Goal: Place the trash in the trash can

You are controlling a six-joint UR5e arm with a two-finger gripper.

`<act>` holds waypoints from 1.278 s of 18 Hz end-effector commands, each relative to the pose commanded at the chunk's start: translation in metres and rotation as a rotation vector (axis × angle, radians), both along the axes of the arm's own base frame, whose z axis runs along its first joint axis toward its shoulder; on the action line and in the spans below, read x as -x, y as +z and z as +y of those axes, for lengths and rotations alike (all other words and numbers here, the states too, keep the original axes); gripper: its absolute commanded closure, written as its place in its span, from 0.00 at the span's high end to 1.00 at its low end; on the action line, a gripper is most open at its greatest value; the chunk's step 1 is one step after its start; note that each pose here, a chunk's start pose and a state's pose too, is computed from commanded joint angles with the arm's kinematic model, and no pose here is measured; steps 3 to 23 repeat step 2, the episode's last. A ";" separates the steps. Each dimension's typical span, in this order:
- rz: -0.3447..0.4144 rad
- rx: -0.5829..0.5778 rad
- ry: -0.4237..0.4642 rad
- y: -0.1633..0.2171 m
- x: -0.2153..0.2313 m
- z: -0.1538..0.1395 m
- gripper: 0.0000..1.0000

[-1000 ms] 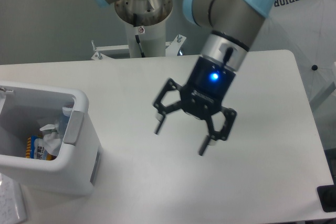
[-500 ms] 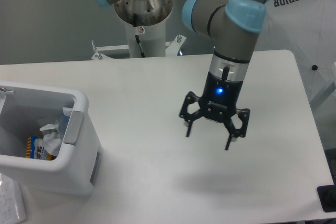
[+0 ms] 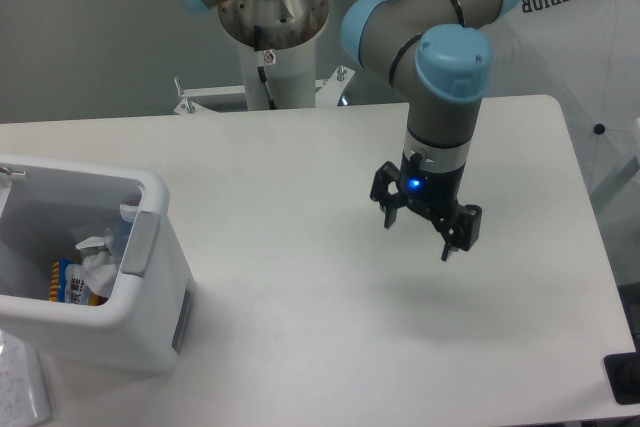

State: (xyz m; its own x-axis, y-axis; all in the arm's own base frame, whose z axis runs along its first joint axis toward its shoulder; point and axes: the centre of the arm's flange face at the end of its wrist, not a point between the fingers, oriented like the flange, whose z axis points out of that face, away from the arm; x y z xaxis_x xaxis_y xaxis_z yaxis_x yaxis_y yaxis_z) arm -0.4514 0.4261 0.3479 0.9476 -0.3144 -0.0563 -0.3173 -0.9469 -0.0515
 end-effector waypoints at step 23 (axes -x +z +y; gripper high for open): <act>-0.003 0.011 0.002 -0.003 0.001 0.001 1.00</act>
